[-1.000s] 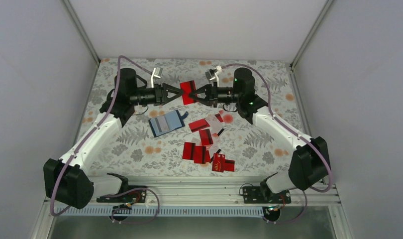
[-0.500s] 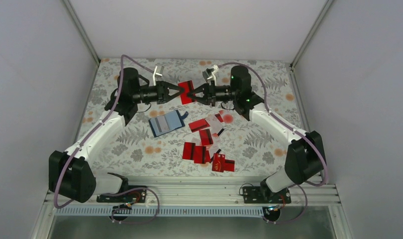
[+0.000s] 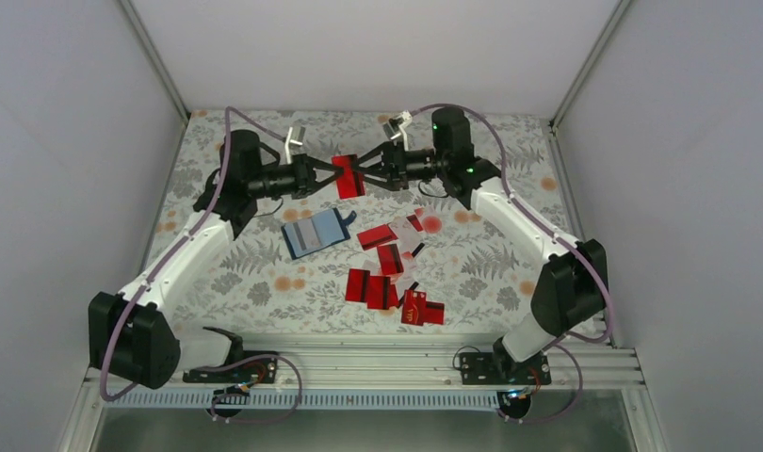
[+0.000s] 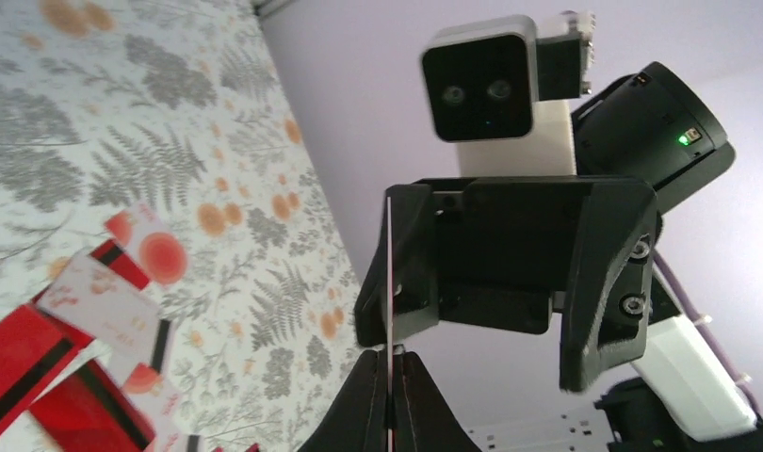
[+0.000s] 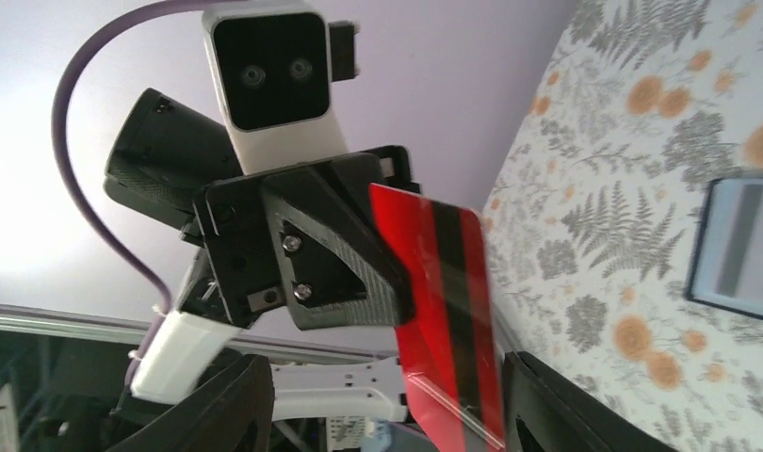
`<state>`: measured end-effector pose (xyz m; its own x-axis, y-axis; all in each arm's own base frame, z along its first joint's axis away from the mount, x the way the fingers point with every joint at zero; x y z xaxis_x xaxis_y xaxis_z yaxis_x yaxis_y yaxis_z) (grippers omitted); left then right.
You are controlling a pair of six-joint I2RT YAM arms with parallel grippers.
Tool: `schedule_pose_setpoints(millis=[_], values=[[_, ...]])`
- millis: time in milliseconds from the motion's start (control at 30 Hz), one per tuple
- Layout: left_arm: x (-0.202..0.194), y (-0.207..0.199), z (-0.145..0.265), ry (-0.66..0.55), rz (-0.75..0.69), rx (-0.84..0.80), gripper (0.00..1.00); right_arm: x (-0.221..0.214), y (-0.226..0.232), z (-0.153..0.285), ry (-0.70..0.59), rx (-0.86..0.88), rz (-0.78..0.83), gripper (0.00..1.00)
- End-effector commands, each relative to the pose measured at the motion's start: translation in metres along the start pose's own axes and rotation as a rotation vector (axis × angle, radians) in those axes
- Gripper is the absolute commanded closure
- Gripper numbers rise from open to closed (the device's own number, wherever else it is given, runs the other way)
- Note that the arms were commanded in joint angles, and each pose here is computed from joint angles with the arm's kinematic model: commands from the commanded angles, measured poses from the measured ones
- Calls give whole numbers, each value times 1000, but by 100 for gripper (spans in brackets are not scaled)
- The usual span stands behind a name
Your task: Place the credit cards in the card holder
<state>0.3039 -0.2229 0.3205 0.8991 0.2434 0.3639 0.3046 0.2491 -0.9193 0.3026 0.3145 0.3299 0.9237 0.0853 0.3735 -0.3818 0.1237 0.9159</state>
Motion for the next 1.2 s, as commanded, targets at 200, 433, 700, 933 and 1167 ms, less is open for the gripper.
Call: schedule_pose_setpoints(millis=[200, 433, 700, 933, 1167], values=[[-9, 62, 56, -82, 44, 311, 98, 4, -41, 7, 11, -181, 31, 36], [-14, 111, 81, -66, 58, 483, 98, 8, -86, -1, 31, -275, 13, 37], [-29, 175, 74, 9, 125, 558, 98, 6, -128, -24, 101, -327, -14, 37], [-47, 226, 66, 126, 190, 615, 98, 2, -161, -51, 175, -344, -43, 41], [-58, 256, 57, 228, 214, 605, 98, 3, -182, -77, 236, -340, -34, 46]])
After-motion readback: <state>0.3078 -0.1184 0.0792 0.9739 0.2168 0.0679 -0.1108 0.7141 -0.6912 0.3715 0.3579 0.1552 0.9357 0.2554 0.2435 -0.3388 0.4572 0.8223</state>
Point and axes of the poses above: each gripper's point midway between its finger pads, its own z axis back along the fingers, its own y axis along the line the jaws close on, x = y × z, the point moved 2 cm from there along z, back along the fingers, and after that the axes turned 4 degrees about z, right-handed, at the moved point
